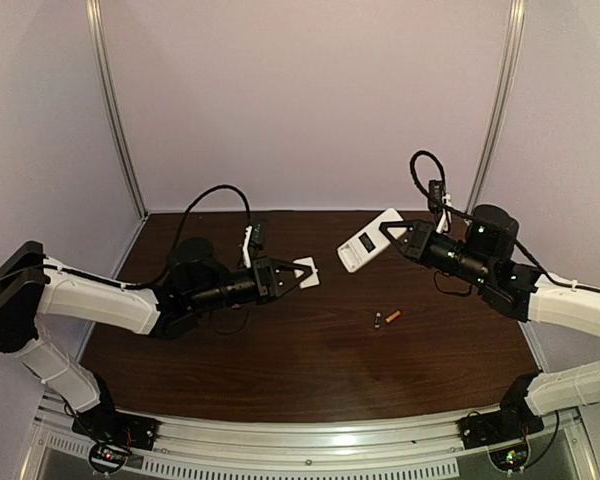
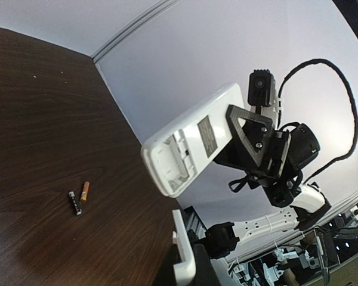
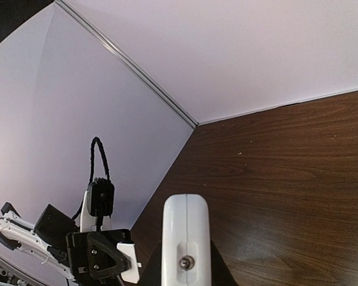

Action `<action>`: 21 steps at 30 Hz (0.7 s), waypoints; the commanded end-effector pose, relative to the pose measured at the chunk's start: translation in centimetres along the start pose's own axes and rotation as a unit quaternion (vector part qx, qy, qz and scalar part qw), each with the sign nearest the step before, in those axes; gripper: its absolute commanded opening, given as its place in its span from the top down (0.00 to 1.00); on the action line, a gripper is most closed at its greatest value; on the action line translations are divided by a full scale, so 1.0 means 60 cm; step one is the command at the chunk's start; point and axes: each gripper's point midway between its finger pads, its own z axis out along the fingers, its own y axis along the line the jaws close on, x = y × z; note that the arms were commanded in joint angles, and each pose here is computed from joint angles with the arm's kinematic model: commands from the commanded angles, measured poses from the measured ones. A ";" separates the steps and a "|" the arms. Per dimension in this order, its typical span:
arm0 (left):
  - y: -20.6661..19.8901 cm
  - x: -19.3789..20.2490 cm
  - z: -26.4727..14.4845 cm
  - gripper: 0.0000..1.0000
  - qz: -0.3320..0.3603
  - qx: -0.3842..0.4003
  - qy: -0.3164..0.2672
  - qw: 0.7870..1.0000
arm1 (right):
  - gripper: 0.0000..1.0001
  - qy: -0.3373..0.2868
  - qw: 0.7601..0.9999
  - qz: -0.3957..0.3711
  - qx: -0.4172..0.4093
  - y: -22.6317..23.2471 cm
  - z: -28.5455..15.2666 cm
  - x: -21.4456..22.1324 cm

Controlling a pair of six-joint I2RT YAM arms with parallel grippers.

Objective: Load the batteries into the remote control
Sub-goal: Load the battery cover at the center of the board.

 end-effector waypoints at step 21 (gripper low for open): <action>0.282 0.114 -0.042 1.00 -0.072 -0.227 0.149 0.960 | 1.00 0.026 1.000 0.006 0.013 -0.054 -0.043 0.008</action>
